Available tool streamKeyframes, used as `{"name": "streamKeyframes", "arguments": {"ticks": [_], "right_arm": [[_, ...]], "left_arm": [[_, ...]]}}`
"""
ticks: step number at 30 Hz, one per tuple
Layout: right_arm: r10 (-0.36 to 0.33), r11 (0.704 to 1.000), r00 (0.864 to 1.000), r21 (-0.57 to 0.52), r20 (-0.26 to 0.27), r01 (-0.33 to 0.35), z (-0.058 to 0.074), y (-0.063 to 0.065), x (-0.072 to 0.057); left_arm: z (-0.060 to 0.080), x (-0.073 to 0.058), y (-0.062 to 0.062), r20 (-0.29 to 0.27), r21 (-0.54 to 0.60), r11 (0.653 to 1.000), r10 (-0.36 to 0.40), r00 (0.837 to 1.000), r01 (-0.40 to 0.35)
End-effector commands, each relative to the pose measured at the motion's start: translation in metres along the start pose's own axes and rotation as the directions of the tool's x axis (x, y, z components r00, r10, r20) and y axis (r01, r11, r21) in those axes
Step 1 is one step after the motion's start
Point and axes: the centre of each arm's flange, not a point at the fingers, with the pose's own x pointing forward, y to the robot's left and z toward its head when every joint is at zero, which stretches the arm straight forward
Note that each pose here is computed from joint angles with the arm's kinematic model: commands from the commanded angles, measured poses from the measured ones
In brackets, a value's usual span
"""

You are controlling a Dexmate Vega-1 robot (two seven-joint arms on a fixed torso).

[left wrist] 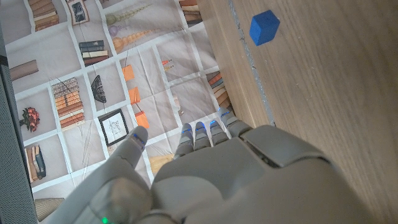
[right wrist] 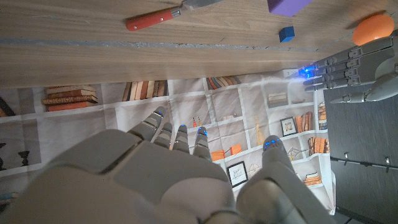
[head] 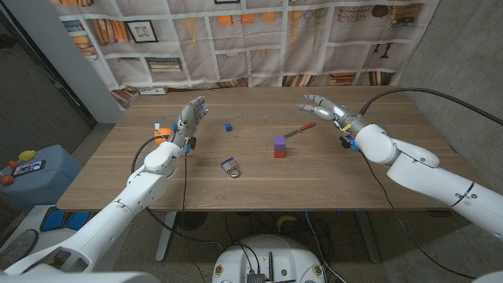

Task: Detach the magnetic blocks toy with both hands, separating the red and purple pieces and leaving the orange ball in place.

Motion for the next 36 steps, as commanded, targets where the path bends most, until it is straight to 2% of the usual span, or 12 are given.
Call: {"name": "streamKeyframes", "arguments": {"ticks": [1,8,20,36], "right_arm": [[0.114,0.980,0.992,-0.157,-0.051,-0.121,0.015,-0.004,-0.006],[0.182,0.961,0.980,-0.196,-0.074,-0.193,0.022,-0.002,-0.008],[0.282,0.926,0.952,-0.225,-0.120,-0.303,0.034,0.005,-0.009],[0.377,0.867,0.913,-0.286,-0.156,-0.407,0.058,0.018,0.002]], "left_arm": [[0.001,0.001,-0.002,0.002,0.001,1.000,0.001,1.000,-0.001],[0.000,0.001,-0.005,-0.002,-0.002,1.000,-0.001,1.000,0.001],[-0.002,-0.002,-0.008,-0.009,-0.002,1.000,0.002,1.000,-0.002],[-0.002,-0.005,-0.008,-0.004,-0.005,1.000,0.003,1.000,-0.004]]}}
